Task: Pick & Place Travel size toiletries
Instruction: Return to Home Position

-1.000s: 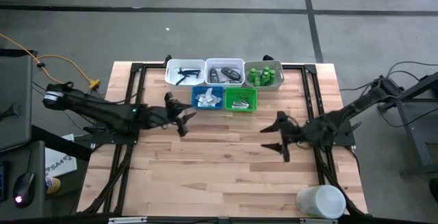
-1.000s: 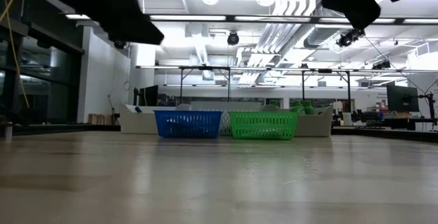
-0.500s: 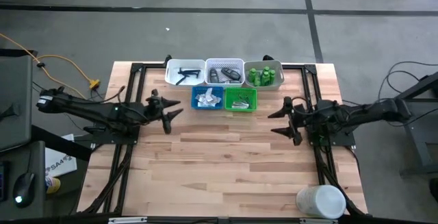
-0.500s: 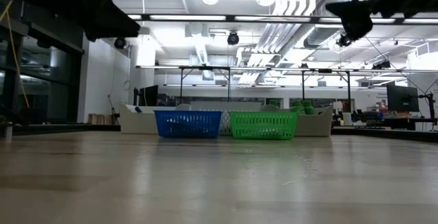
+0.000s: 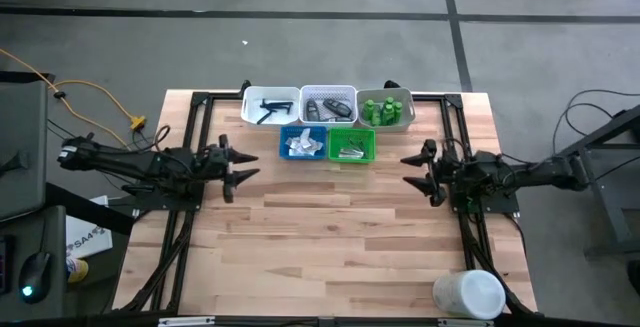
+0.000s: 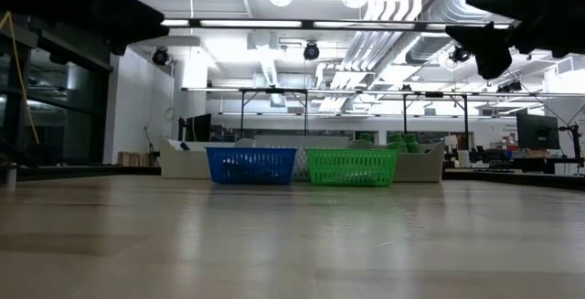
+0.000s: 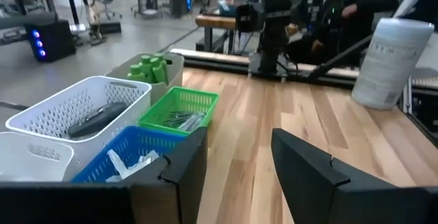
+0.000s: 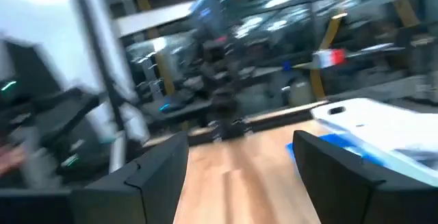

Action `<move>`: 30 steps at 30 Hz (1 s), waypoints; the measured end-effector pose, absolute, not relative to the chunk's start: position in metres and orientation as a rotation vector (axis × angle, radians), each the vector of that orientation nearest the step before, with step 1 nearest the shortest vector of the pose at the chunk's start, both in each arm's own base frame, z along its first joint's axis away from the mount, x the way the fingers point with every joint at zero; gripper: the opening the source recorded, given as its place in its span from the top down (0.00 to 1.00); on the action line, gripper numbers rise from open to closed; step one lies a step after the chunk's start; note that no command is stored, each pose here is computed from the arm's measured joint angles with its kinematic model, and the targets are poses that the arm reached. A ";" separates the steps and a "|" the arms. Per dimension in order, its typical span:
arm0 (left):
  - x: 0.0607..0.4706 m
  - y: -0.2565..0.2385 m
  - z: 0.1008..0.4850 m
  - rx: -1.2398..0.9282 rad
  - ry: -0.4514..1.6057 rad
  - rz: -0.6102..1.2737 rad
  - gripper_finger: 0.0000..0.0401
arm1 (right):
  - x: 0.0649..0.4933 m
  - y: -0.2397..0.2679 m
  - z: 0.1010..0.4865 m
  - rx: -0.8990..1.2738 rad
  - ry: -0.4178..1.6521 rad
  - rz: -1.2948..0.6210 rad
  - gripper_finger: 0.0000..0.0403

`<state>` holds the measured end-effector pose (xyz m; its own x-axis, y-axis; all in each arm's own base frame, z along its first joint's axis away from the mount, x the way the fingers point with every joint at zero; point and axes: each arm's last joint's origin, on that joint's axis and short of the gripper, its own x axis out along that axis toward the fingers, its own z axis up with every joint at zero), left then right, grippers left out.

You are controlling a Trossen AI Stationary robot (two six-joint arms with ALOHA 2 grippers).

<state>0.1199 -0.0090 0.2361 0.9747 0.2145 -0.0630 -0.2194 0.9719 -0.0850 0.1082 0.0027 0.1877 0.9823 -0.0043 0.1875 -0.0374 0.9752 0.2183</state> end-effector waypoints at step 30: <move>0.094 -0.006 0.179 -0.015 -0.046 0.169 0.60 | 0.093 0.017 0.177 0.184 -0.126 -0.146 0.36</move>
